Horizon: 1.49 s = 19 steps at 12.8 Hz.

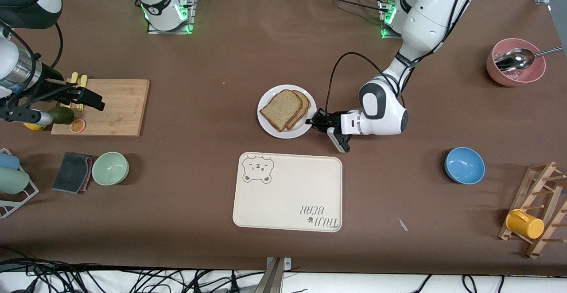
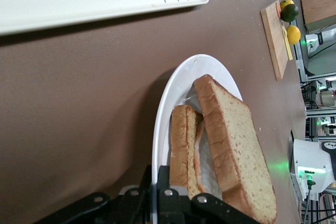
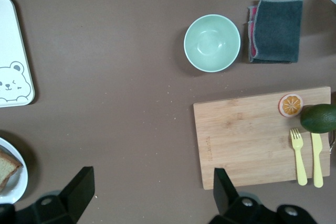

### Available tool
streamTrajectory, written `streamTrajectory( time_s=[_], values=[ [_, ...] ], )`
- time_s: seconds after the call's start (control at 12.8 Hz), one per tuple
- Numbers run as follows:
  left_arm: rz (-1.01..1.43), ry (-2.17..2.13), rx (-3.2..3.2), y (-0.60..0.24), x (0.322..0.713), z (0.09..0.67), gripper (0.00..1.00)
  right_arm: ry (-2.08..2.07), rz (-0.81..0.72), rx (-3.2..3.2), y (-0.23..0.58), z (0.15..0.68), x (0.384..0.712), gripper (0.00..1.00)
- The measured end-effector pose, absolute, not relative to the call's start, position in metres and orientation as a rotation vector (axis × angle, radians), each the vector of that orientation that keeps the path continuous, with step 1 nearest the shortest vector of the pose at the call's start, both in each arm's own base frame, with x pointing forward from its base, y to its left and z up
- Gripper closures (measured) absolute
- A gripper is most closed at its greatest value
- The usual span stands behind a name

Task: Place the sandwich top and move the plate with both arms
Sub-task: 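Grip the plate rim with the left gripper, then slide the plate with the left gripper onto the bear tray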

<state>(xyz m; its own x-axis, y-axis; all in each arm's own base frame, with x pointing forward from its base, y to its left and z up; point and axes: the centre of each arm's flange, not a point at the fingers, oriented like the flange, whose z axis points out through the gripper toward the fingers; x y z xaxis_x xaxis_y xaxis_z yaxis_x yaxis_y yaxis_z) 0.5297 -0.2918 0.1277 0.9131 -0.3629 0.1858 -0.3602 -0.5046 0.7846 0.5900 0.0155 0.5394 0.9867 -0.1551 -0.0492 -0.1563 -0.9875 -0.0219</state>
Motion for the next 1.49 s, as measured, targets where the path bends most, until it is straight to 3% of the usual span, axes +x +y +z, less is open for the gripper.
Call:
streamTrajectory(
  time_s=[0.94,1.49],
  values=[
    [-0.029,-0.340,2.098,-0.268,0.543,0.130,0.95,0.230,0.144,-3.105,-0.003,0.530,0.590,0.00],
    [0.032,-0.122,2.069,-0.253,0.617,0.196,0.95,0.160,0.086,-3.112,0.021,0.549,0.587,0.00]
  ],
)
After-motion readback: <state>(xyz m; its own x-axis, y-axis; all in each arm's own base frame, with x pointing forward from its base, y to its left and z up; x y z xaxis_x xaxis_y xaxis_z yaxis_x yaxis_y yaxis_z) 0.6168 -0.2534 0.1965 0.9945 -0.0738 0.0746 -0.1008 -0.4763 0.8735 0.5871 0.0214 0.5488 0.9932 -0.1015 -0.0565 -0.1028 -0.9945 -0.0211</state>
